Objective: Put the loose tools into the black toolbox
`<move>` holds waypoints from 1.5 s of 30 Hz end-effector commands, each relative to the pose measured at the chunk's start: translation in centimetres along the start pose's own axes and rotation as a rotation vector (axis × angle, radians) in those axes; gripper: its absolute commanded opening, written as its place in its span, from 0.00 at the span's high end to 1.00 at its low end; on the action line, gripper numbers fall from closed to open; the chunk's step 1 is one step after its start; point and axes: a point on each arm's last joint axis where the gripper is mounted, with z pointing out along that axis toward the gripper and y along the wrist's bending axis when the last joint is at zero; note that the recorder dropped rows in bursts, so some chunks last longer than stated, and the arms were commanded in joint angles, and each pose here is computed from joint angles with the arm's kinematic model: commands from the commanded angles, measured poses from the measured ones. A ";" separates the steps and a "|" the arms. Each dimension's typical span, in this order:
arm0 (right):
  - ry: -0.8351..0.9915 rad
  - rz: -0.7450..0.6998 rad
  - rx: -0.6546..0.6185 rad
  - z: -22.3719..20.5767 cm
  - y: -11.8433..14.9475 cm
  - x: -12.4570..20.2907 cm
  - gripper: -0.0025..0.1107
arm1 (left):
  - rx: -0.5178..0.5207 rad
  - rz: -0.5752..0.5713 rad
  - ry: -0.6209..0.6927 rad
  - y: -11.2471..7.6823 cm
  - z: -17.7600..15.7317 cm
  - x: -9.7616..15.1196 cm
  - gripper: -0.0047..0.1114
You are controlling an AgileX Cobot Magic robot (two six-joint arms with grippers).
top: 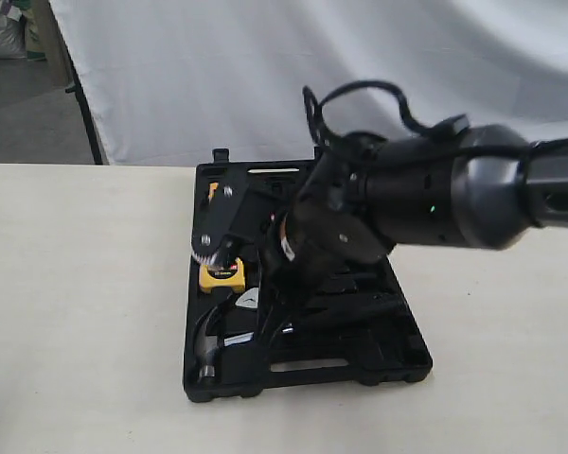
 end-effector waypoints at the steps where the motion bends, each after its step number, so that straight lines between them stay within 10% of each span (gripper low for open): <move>1: 0.065 0.027 -0.104 4.8 3.6 3.1 0.97 | -0.021 0.000 -0.020 0.1 0.0 -0.2 0.95; 7: 0.283 -0.025 -0.195 9.2 6.8 6.9 0.97 | -0.021 0.000 -0.020 0.1 0.0 -0.2 0.95; 14: 0.347 -0.010 -0.146 7.1 4.6 5.5 0.97 | -0.021 0.000 -0.020 0.1 0.0 -0.2 0.95; 30: -0.310 0.363 0.166 -10.2 -7.1 -2.6 0.97 | -0.021 0.000 -0.020 0.1 0.0 -0.2 0.95; 45: 0.484 0.209 -0.173 11.2 4.5 8.1 0.97 | -0.021 0.000 -0.020 0.1 0.0 -0.2 0.95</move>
